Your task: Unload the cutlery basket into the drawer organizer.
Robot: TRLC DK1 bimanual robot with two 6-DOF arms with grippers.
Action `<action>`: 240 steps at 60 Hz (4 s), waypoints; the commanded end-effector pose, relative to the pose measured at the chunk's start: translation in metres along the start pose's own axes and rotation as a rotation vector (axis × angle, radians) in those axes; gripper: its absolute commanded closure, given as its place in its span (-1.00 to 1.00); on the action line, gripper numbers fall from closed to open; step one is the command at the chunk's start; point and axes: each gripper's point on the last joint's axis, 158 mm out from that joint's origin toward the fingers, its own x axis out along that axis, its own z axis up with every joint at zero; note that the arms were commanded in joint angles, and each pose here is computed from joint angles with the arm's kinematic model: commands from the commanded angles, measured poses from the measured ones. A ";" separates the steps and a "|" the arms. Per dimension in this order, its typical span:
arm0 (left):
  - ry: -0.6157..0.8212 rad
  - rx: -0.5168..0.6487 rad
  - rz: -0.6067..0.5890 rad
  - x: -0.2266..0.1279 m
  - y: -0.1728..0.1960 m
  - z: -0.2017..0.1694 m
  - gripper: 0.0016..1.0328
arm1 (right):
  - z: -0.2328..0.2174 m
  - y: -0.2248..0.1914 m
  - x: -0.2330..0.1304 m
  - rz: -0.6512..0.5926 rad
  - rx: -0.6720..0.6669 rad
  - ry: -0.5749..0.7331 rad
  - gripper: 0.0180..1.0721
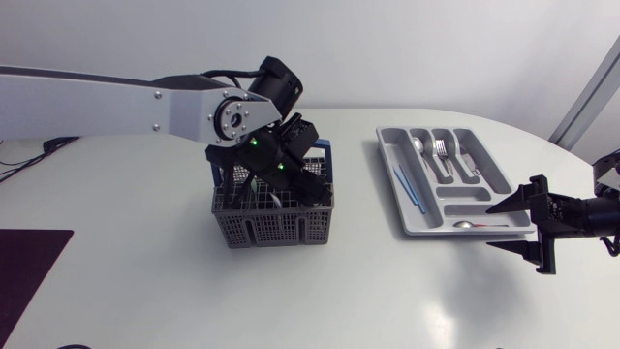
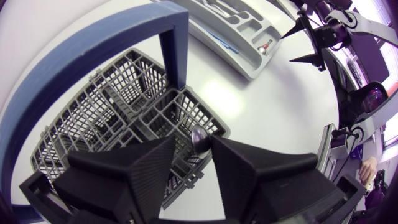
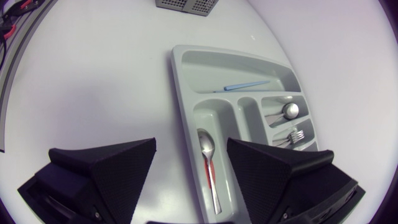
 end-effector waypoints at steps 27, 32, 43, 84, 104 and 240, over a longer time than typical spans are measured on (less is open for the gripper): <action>-0.055 -0.081 -0.039 -0.010 -0.002 -0.006 0.83 | 0.010 0.017 -0.004 -0.006 0.012 -0.021 -0.58; -0.082 -0.080 -0.040 -0.019 -0.002 -0.004 0.83 | 0.013 0.019 -0.004 -0.004 0.008 -0.023 -0.58; -0.133 -0.074 -0.058 -0.034 -0.006 -0.001 0.83 | 0.022 0.021 -0.006 -0.010 0.001 -0.028 -0.58; -0.280 -0.135 -0.220 -0.102 -0.017 0.026 0.83 | 0.062 0.036 -0.026 -0.009 0.000 -0.078 -0.65; -0.346 -0.052 -0.259 -0.147 -0.040 0.032 0.83 | 0.124 0.042 -0.059 0.046 0.005 -0.187 -0.71; -0.173 0.269 -0.638 -0.091 -0.160 0.022 0.83 | 0.298 0.101 -0.019 0.444 0.079 -0.432 0.88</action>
